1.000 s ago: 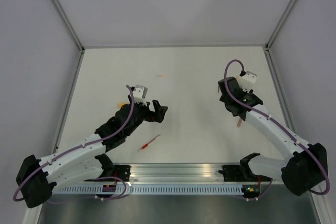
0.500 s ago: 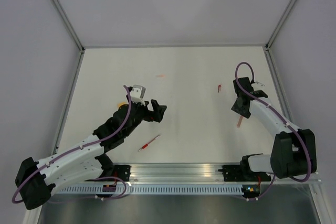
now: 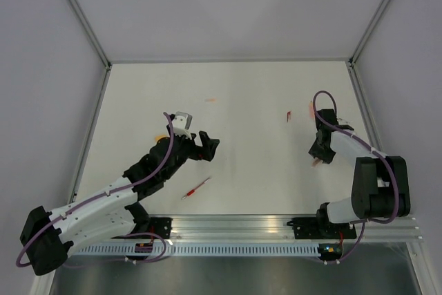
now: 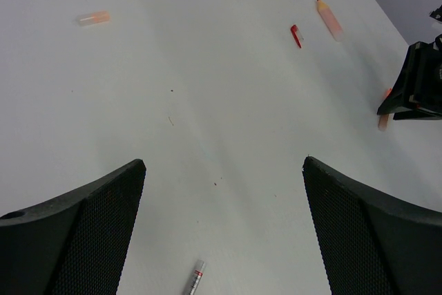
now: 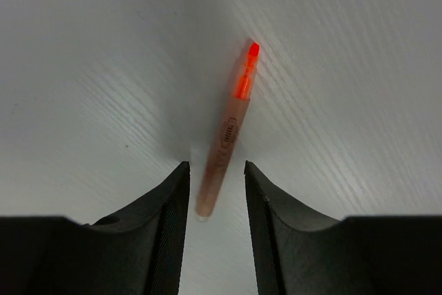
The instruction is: Insert the pens into the pen caps
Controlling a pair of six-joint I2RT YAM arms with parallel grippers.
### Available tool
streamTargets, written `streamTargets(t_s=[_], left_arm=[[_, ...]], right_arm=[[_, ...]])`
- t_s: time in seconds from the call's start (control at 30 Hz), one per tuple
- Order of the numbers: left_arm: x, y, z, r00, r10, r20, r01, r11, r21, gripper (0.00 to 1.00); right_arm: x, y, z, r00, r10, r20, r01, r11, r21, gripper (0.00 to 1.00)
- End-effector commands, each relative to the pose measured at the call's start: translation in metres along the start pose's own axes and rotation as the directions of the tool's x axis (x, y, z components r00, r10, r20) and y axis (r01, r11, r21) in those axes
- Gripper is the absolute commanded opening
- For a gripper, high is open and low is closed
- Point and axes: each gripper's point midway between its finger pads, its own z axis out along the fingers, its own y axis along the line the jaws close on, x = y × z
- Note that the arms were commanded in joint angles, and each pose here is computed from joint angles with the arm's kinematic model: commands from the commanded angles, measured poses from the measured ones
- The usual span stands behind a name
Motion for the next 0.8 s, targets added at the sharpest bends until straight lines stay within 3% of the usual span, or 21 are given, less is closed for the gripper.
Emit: streamTargets(t_s=[0.0, 0.5, 0.73, 0.77], left_arm=[[-0.015, -0.004, 0.002, 0.999, 0.019, 0.04, -0.019, 1.0, 0.003, 1.0], [-0.015, -0.005, 0.001, 0.999, 0.015, 0.04, -0.015, 1.0, 0.01, 1.0], [-0.014, -0.008, 0.001, 0.999, 0.019, 0.035, -0.02, 0.999, 0.03, 0.99], [-0.014, -0.01, 0.001, 0.999, 0.02, 0.033, -0.021, 0.999, 0.041, 0.99]], right_arm=[[-0.001, 0.014, 0.003, 1.0, -0.026, -0.003, 0.026, 0.997, -0.075, 0.43], [0.003, 0.007, 0.014, 0.999, -0.04, -0.03, 0.039, 0.999, -0.009, 0.32], [0.005, 0.012, 0.013, 0.998, -0.052, -0.028, 0.05, 0.998, -0.047, 0.0], [0.004, 0.014, 0.012, 0.998, -0.054, -0.026, 0.053, 0.997, -0.059, 0.0]])
